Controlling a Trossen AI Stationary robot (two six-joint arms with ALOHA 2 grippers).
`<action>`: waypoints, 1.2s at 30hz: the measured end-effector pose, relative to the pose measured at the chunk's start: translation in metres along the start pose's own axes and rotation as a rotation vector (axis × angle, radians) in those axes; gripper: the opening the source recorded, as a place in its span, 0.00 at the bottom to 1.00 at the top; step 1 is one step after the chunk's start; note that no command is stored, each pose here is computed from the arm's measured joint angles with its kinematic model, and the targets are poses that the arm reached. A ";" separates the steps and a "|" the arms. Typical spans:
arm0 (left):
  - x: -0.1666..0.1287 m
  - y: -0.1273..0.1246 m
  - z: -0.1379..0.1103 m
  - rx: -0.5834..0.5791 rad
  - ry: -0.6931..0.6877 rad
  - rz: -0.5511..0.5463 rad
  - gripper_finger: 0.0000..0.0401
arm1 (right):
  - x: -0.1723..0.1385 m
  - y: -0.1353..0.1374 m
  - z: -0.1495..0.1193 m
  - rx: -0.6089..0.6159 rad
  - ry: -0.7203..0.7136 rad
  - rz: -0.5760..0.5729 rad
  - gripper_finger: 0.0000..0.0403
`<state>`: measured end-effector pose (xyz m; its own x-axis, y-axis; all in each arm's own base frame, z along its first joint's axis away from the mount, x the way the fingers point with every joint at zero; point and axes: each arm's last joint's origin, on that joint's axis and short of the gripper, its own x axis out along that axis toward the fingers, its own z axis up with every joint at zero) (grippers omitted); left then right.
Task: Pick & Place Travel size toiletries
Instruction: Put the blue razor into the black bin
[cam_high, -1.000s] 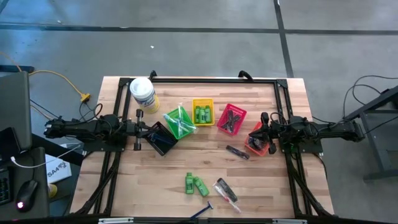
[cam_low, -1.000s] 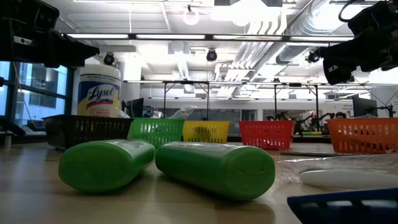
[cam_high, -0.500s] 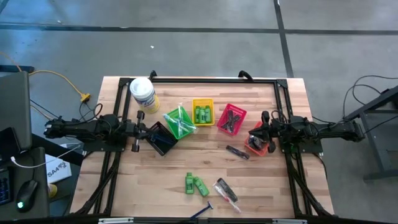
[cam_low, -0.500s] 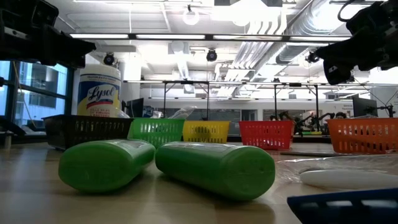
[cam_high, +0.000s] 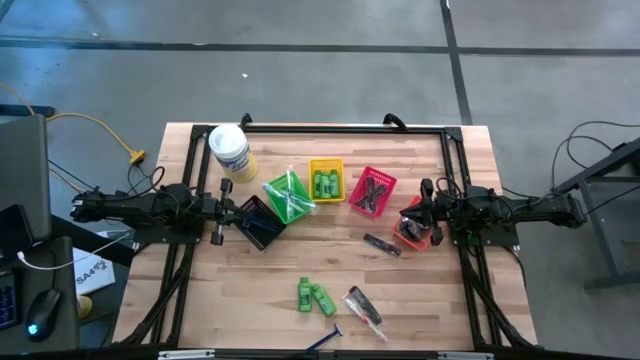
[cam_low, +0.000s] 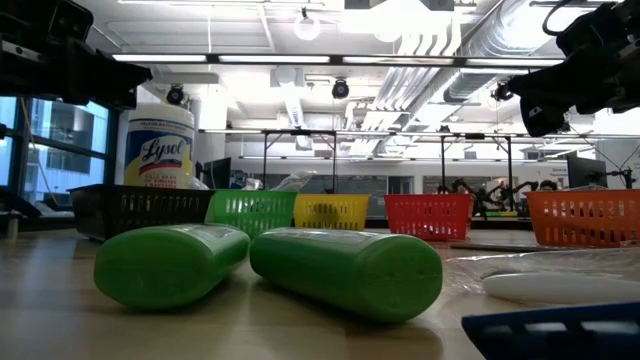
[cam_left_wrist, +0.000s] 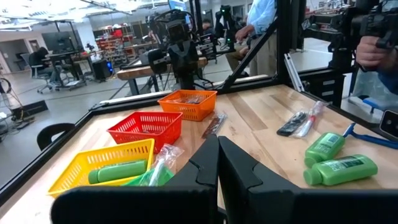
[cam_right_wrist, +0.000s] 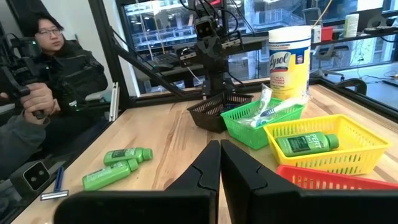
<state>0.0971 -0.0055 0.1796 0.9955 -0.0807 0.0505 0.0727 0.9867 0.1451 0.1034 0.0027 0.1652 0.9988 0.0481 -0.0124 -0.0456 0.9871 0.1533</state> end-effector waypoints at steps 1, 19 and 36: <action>0.000 0.000 0.000 0.000 0.000 0.000 0.00 | 0.000 0.000 0.000 0.000 0.001 0.001 0.01; 0.000 0.000 0.000 -0.001 0.007 0.002 0.00 | 0.000 0.000 -0.002 -0.018 0.016 -0.001 0.01; 0.000 0.003 -0.001 -0.022 0.025 0.087 0.00 | 0.000 0.000 -0.002 -0.018 0.024 -0.001 0.01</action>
<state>0.0970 -0.0029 0.1792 0.9993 0.0084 0.0376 -0.0129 0.9927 0.1198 0.1033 0.0028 0.1629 0.9981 0.0502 -0.0360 -0.0448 0.9897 0.1359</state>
